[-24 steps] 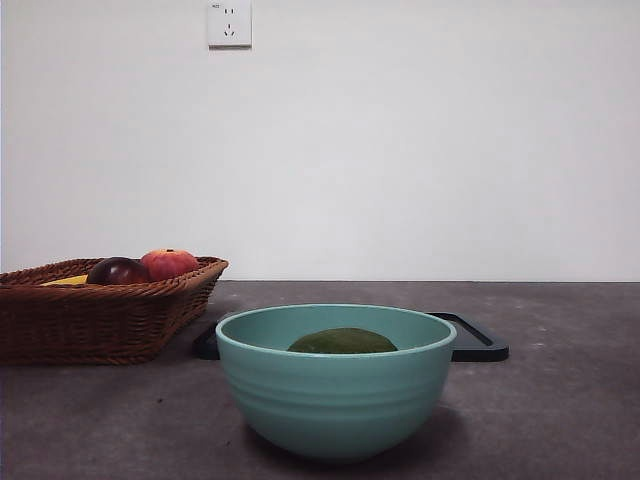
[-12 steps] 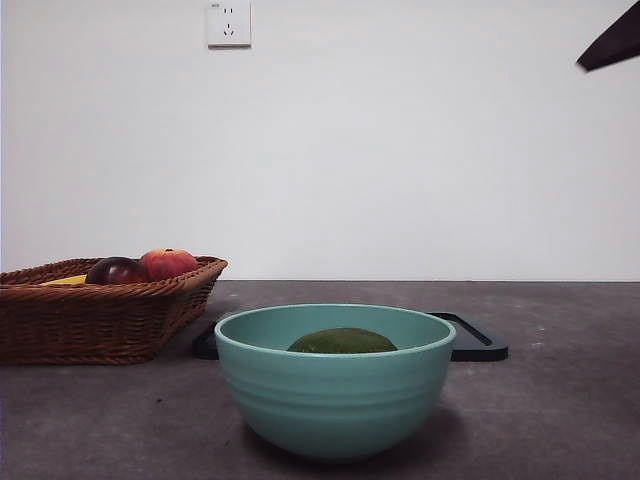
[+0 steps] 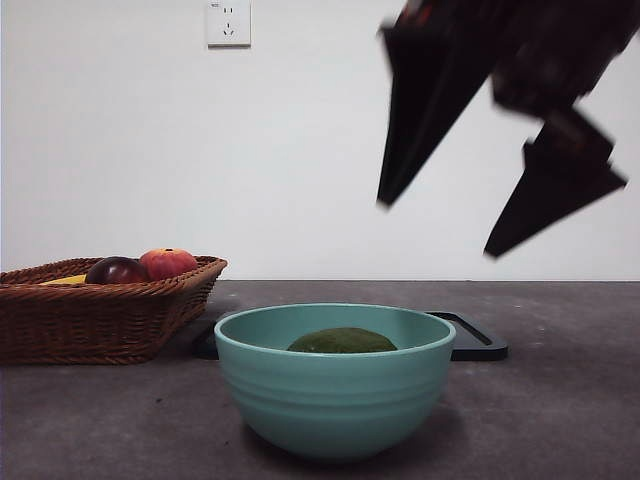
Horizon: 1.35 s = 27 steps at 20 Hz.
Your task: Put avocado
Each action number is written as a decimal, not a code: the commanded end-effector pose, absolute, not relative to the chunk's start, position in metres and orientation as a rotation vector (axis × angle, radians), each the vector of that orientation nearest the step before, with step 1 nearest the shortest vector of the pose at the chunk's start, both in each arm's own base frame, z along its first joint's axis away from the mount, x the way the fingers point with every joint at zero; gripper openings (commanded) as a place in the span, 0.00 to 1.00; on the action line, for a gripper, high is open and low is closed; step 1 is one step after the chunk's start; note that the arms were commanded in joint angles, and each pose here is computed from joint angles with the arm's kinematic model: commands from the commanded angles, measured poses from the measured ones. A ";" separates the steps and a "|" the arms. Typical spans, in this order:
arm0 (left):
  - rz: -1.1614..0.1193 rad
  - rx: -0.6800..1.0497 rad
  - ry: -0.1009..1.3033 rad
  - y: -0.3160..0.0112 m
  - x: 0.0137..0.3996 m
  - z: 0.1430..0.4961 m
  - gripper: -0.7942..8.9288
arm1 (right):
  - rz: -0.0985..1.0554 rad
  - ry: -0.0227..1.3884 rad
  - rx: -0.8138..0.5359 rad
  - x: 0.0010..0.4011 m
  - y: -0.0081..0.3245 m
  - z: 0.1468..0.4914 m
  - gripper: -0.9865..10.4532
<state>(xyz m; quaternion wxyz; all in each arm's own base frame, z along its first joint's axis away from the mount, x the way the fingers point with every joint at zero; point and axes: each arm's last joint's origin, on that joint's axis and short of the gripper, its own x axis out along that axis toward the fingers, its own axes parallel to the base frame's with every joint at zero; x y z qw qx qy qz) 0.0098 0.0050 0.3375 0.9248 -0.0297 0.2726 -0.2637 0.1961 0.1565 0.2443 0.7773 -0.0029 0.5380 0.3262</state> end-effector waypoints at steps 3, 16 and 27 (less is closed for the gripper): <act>-0.554 -0.076 0.549 0.005 0.010 0.340 0.66 | 0.674 1.258 -0.046 0.219 0.177 0.221 0.56; -0.558 -0.060 0.545 0.005 0.010 0.340 0.66 | 0.582 1.376 -0.073 0.231 0.192 0.181 0.31; -0.561 -0.045 0.542 0.005 0.010 0.340 0.66 | 0.558 1.293 0.009 0.241 0.212 0.206 0.09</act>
